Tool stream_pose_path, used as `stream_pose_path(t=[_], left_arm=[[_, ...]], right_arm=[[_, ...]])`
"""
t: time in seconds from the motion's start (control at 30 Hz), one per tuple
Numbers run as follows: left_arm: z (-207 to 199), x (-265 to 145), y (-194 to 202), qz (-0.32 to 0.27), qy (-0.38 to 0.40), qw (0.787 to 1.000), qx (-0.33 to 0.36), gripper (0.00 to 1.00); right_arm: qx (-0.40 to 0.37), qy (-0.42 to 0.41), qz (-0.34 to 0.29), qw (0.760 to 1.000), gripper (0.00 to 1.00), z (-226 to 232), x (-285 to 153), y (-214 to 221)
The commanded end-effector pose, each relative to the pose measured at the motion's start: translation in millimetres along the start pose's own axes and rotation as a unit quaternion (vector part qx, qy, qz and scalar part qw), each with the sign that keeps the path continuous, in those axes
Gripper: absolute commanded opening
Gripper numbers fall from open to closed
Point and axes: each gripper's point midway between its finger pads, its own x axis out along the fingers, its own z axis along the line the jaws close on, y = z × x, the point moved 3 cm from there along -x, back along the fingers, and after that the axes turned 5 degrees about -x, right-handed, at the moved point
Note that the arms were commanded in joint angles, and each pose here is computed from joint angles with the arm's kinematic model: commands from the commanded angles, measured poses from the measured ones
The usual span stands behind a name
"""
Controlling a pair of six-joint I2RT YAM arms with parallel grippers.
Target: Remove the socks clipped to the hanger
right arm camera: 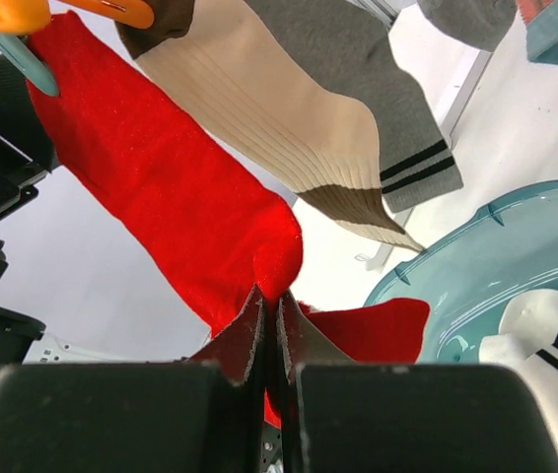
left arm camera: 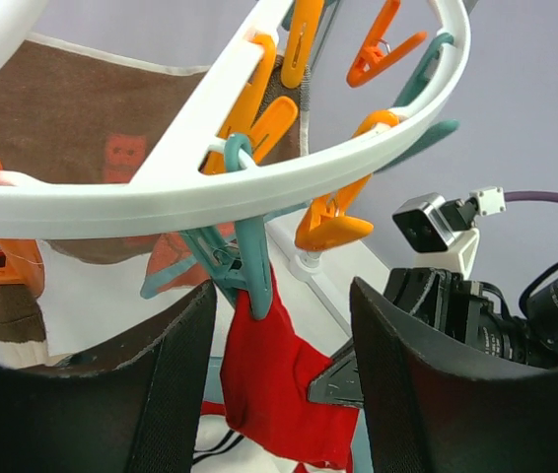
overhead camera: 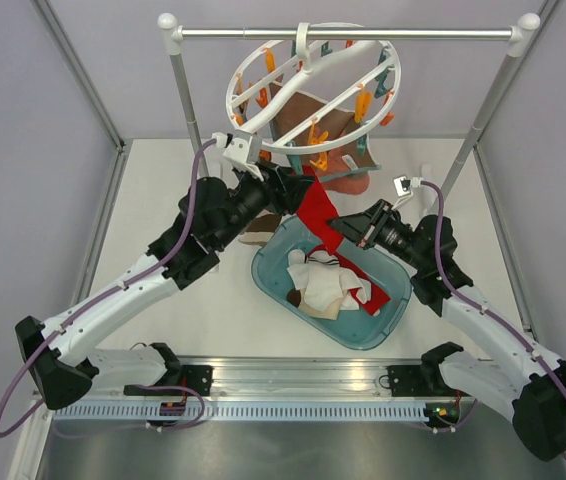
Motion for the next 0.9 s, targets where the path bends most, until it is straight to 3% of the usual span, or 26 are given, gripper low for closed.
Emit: stream_pose_path(t=[0.0, 0.33, 0.53, 0.87], left_arm=[[-4, 4, -28, -0.05, -0.003, 0.999, 0.002, 0.61], [-4, 11, -42, -0.083, 0.0, 0.997, 0.012, 0.59], [-3, 12, -43, -0.088, -0.001, 0.996, 0.013, 0.48], [-5, 14, -39, -0.082, 0.006, 0.997, 0.016, 0.14]], right_arm=[[-0.024, -0.027, -0.017, 0.999, 0.01, 20, -1, -16], [-0.027, -0.024, -0.017, 0.999, 0.01, 21, -4, -16], [-0.032, -0.019, -0.014, 0.999, 0.01, 20, -4, -16], [-0.036, -0.008, -0.011, 0.999, 0.01, 16, -5, -14]])
